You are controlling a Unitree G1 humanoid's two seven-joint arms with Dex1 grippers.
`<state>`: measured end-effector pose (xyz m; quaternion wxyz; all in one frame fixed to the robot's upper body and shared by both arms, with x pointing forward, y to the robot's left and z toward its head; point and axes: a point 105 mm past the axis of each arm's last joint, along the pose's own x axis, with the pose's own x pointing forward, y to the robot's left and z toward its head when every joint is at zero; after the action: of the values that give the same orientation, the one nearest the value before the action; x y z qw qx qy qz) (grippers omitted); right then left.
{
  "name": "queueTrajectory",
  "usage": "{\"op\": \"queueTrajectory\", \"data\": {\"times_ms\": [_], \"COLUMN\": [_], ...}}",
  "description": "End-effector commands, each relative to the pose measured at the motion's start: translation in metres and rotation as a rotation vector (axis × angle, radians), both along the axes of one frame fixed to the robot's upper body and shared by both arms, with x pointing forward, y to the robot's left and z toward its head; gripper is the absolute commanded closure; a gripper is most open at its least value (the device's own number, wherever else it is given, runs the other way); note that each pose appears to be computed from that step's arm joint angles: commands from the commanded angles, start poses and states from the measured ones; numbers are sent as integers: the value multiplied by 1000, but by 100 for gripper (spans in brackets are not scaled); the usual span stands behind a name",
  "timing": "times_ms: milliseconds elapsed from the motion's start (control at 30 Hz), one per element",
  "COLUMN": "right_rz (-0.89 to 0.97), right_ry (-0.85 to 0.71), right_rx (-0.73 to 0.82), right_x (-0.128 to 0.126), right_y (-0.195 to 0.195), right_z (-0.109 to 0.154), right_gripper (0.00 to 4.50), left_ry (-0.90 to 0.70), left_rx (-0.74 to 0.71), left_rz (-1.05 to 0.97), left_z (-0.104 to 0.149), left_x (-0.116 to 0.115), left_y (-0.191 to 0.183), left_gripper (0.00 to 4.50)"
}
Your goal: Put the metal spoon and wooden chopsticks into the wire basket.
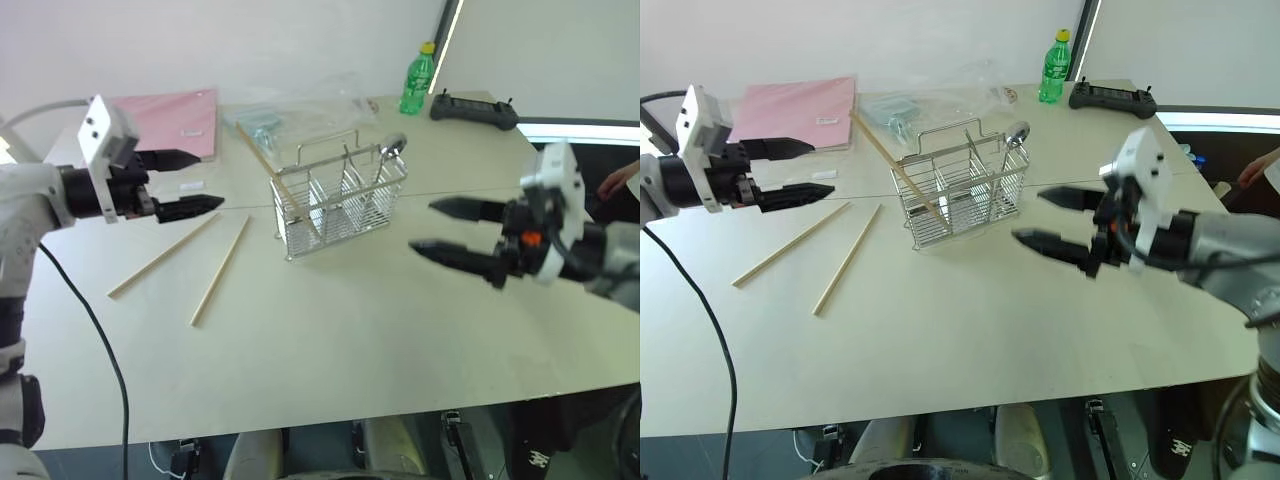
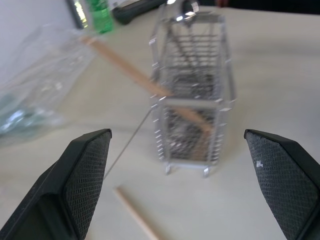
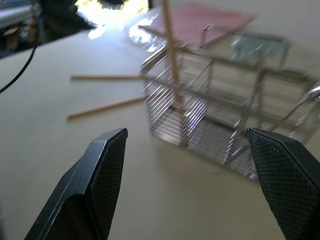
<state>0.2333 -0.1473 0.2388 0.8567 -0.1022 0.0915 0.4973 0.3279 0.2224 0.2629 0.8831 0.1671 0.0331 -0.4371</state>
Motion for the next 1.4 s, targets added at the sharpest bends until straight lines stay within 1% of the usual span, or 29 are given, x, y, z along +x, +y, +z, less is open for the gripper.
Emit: {"op": "queueTrajectory", "data": {"times_ms": [33, 133, 167, 333, 500, 600, 767, 933, 1167, 1333, 1400], "right_rz": [53, 71, 70, 36, 12, 4, -34, -76, -115, -145, -157], "right_ry": [-8, 18, 15, -19, -39, -49, -63, -68, -78, -86, -86], "right_rx": [-62, -77, -79, -58, -38, -30, -16, -2, 28, 43, 47], "right_x": [-15, -21, -22, -16, -11, -11, -9, -10, -10, -10, -11], "right_y": [3, 2, 2, 4, 7, 11, 10, 8, 7, 7, 6], "right_z": [-6, -14, -16, -17, -16, -16, -14, -15, -14, -14, -14], "right_gripper": [63, 63, 63, 63, 63, 63, 63, 63, 63, 63, 63], "left_ry": [-31, 9, 26, 80, 122, 139, 158, 162, 184, 214, 215], "left_rx": [76, 120, 145, 234, 280, 353, 437, 504, 563, 617, 607], "left_rz": [50, 76, 95, 172, 168, 181, 220, 259, 267, 296, 321], "left_z": [0, -16, -26, -61, -86, -99, -106, -103, -104, -114, -115], "left_x": [12, 22, 28, 54, 76, 88, 99, 107, 111, 110, 112], "left_y": [20, 33, 38, 47, 30, 21, 18, 14, 9, 12, 13], "left_gripper": [0, 0, 0, 0, 0, 0, 0, 0, 0, 0, 0]}}
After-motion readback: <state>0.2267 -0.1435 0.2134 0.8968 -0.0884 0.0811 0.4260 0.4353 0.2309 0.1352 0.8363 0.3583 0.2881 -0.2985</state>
